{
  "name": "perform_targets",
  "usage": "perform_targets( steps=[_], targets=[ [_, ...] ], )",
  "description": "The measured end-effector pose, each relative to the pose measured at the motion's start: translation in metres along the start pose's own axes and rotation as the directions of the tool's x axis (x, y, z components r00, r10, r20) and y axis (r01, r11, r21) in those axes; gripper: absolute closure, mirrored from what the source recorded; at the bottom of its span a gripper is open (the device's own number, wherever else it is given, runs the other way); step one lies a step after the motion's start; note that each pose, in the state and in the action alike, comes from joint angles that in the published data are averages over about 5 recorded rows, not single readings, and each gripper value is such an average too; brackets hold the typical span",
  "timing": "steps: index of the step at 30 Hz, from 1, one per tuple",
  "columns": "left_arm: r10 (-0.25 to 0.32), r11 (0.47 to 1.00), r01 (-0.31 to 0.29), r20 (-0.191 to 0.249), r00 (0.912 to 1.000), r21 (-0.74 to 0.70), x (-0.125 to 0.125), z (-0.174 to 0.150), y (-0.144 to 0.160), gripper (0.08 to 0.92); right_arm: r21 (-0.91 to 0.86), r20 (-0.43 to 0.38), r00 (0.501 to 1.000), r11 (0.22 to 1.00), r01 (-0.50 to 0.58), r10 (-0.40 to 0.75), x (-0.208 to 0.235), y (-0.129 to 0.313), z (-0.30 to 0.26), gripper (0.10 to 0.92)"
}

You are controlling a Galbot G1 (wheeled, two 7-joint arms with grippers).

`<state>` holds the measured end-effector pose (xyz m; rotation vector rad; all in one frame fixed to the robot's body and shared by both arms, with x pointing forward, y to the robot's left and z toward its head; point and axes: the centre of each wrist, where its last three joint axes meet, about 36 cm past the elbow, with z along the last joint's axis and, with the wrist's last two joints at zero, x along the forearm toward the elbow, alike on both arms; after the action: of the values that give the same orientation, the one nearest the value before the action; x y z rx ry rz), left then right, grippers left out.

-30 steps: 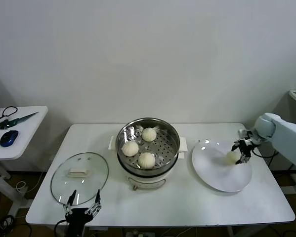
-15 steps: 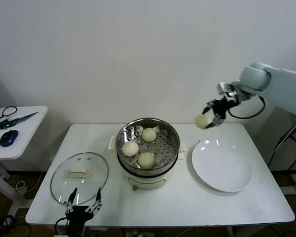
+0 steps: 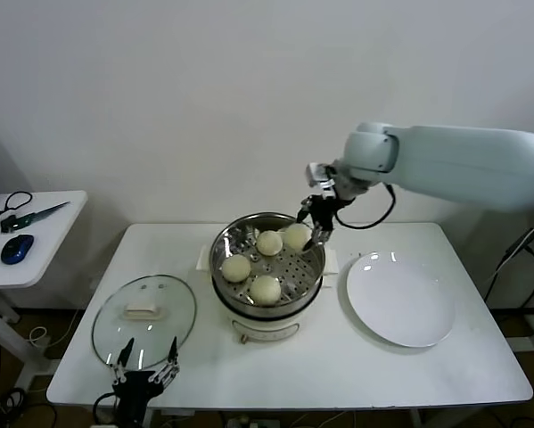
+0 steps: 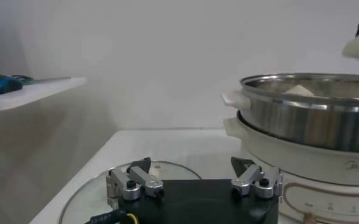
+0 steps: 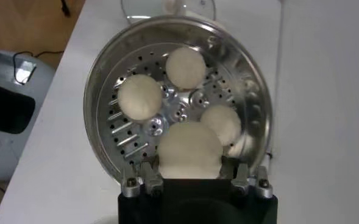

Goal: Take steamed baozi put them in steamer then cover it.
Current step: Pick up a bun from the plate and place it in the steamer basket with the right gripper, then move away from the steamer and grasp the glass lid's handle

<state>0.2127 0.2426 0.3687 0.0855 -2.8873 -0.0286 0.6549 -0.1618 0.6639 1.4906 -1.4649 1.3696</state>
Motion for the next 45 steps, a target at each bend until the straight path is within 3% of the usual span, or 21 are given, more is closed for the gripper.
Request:
perform_targets(
  steps=[9,20,28,37,41,45],
  targets=[
    [0.002,1.000,-0.002,-0.005,1.0000,0.000,-0.001,0.002,0.001,0.177,0.008,-0.048,0.998,0.999,0.040,-0.040,-0.050,0.001,-0.002,0.335],
    [0.004,1.000,-0.004,-0.003,1.0000,-0.001,-0.003,0.002,0.001,0.177,0.017,-0.083,0.996,0.999,0.047,-0.045,-0.079,0.002,-0.002,0.329],
    [0.001,1.000,-0.001,-0.006,1.0000,-0.003,-0.002,0.001,0.002,0.177,0.019,-0.058,0.997,0.999,0.041,-0.040,-0.066,-0.004,-0.002,0.206],
    [-0.010,1.000,0.010,-0.017,0.9998,0.011,-0.004,-0.005,0.000,0.177,-0.054,0.074,0.997,0.998,-0.027,0.031,0.002,-0.024,0.014,0.199],
    [-0.006,1.000,0.007,-0.021,0.9998,0.016,-0.006,-0.009,-0.002,0.177,-0.141,0.184,0.968,0.979,-0.146,0.171,0.024,-0.024,0.030,0.200],
    [-0.001,1.000,0.001,-0.011,0.9999,0.013,-0.010,-0.010,-0.001,0.177,-0.282,0.274,0.886,0.912,-0.298,0.374,0.036,-0.014,0.053,0.200]
  ],
)
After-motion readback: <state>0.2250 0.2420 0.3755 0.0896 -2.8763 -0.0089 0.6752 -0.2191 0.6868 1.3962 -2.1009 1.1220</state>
